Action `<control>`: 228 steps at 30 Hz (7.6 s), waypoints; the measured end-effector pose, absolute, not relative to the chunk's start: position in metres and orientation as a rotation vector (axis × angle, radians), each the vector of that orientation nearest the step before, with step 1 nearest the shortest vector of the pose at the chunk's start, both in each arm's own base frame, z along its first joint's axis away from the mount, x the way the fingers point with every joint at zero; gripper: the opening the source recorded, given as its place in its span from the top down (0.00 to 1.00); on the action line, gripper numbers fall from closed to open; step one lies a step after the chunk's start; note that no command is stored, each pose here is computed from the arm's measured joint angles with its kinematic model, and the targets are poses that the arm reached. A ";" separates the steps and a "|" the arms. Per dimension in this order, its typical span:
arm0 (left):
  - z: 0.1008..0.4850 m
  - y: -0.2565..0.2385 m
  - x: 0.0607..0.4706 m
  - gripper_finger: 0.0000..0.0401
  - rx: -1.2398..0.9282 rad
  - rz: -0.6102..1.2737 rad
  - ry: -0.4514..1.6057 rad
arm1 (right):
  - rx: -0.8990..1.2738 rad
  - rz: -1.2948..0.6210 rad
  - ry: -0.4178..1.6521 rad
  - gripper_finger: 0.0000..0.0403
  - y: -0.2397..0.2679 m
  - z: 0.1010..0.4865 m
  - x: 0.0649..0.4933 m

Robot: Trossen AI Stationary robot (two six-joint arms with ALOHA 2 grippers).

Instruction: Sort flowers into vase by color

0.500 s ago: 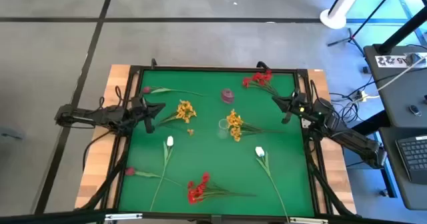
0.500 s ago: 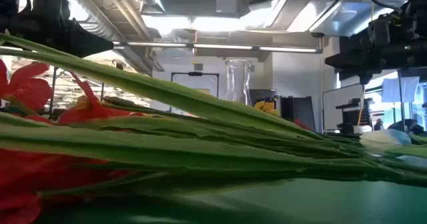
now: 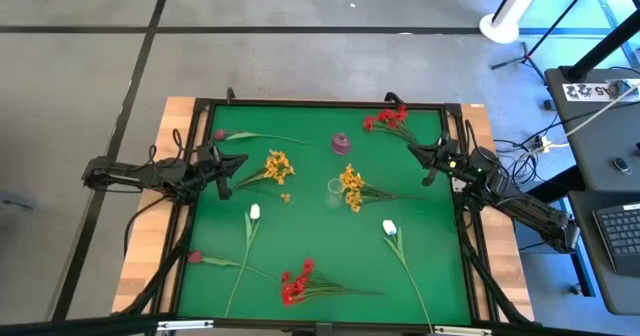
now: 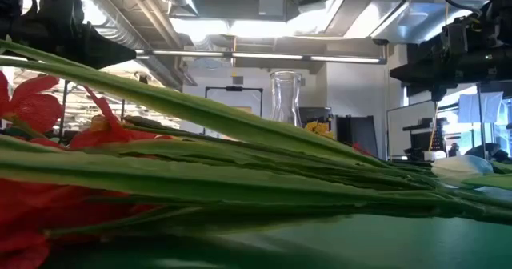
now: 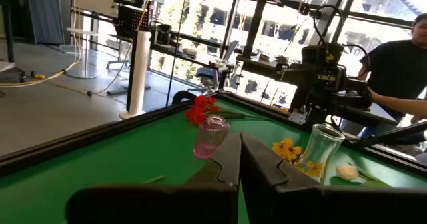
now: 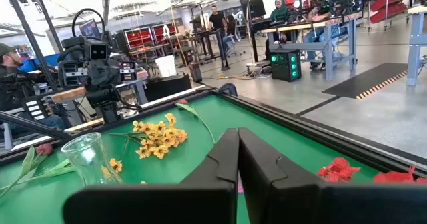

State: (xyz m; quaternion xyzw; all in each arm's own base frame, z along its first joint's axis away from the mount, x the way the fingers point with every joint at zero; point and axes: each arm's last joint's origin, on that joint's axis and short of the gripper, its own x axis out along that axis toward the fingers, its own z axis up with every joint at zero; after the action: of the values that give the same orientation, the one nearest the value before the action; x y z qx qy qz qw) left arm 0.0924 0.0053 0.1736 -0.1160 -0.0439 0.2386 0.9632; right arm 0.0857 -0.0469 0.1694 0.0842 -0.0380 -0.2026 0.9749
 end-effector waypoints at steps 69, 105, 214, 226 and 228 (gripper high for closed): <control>0.174 0.005 0.092 1.00 -0.235 0.484 -0.089 | 0.170 -0.408 -0.077 0.98 -0.047 0.170 0.086; 0.174 0.005 0.092 1.00 -0.235 0.483 -0.089 | 0.170 -0.408 -0.077 0.98 -0.047 0.169 0.086; 0.174 0.005 0.092 1.00 -0.235 0.483 -0.089 | 0.099 0.046 1.064 0.40 -0.029 0.188 0.219; 0.174 0.005 0.092 1.00 -0.235 0.484 -0.089 | 0.082 -0.091 1.292 0.40 -0.020 0.143 0.233; 0.174 0.005 0.092 1.00 -0.235 0.483 -0.089 | 0.084 -0.091 1.303 0.40 -0.020 0.139 0.236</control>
State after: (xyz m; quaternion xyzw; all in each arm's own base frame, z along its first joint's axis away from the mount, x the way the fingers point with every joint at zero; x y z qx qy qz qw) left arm 0.0924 0.0053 0.1736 -0.1160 -0.0439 0.2387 0.9631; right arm 0.2357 -0.0201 0.1390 0.0392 0.6058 -0.0422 0.7935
